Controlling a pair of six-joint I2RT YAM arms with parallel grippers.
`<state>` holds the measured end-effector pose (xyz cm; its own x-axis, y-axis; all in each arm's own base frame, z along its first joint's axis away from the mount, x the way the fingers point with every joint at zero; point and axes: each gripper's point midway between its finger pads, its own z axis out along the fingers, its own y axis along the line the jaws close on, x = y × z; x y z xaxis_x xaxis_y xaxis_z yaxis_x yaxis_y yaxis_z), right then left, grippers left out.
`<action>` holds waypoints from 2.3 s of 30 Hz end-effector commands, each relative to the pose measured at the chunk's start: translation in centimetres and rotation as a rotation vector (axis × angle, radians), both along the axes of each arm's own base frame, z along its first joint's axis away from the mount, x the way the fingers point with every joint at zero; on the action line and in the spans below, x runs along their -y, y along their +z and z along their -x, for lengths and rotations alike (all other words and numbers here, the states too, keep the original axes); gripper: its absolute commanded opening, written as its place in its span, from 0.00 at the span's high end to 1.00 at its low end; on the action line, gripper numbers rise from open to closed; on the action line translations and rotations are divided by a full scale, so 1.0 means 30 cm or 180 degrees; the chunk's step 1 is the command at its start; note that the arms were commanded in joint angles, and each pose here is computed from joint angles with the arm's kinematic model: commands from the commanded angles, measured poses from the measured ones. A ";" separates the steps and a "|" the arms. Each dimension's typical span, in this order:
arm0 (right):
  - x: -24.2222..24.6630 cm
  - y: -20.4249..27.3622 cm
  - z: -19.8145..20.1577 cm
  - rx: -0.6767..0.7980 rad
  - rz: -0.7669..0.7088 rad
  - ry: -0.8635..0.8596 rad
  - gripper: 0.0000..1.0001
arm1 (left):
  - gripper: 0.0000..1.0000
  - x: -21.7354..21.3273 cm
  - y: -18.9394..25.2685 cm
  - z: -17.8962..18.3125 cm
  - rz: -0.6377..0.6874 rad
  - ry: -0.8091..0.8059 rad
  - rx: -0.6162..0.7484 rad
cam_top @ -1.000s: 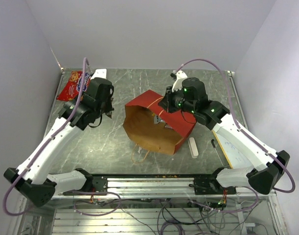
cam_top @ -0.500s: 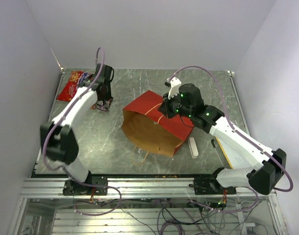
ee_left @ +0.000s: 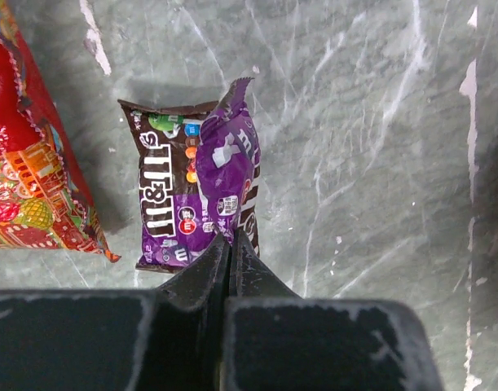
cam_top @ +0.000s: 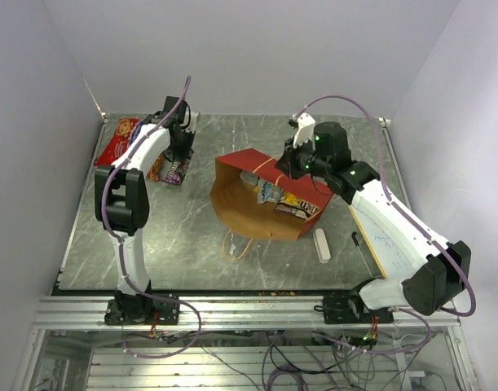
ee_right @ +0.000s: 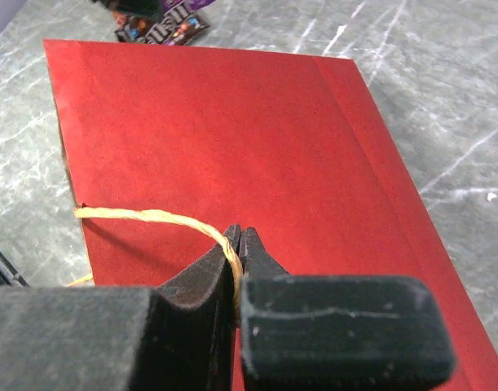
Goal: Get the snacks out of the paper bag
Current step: Place the snack at the center of the board, then take out the snack from the paper bag.
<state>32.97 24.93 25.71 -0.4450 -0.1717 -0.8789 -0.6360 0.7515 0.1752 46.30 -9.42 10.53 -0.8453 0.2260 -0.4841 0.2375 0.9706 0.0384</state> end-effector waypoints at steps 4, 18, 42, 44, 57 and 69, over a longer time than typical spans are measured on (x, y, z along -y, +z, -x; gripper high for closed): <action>0.004 0.023 -0.002 -0.0086 -0.0232 0.0076 1.00 | 0.93 0.001 -0.071 0.004 0.0176 -0.0413 -0.0334; 0.005 0.067 0.024 -0.0072 -0.0277 0.0134 1.00 | 0.87 0.003 -0.176 -0.019 0.0251 -0.0266 -0.0521; -0.023 0.017 0.056 -0.0318 -0.0417 0.0234 1.00 | 0.38 0.323 0.294 0.488 0.2504 0.0526 0.0246; -0.020 0.015 0.060 -0.0334 -0.0394 0.0235 1.00 | 0.38 0.385 0.301 0.549 0.2529 0.0395 0.0251; 0.009 0.029 0.080 -0.0580 -0.0307 0.0055 1.00 | 0.37 0.351 0.425 0.809 0.2629 0.0348 0.0622; 0.025 0.065 0.116 -0.0757 -0.0559 -0.0192 1.00 | 0.46 0.475 0.518 0.915 0.3265 0.0114 0.0980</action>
<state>29.85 24.76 26.45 -0.6378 -0.0428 -0.7690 -0.5576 0.7145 0.4226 18.11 -22.31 22.38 -0.7383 -0.3336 -0.5862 0.2853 0.6331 -0.7196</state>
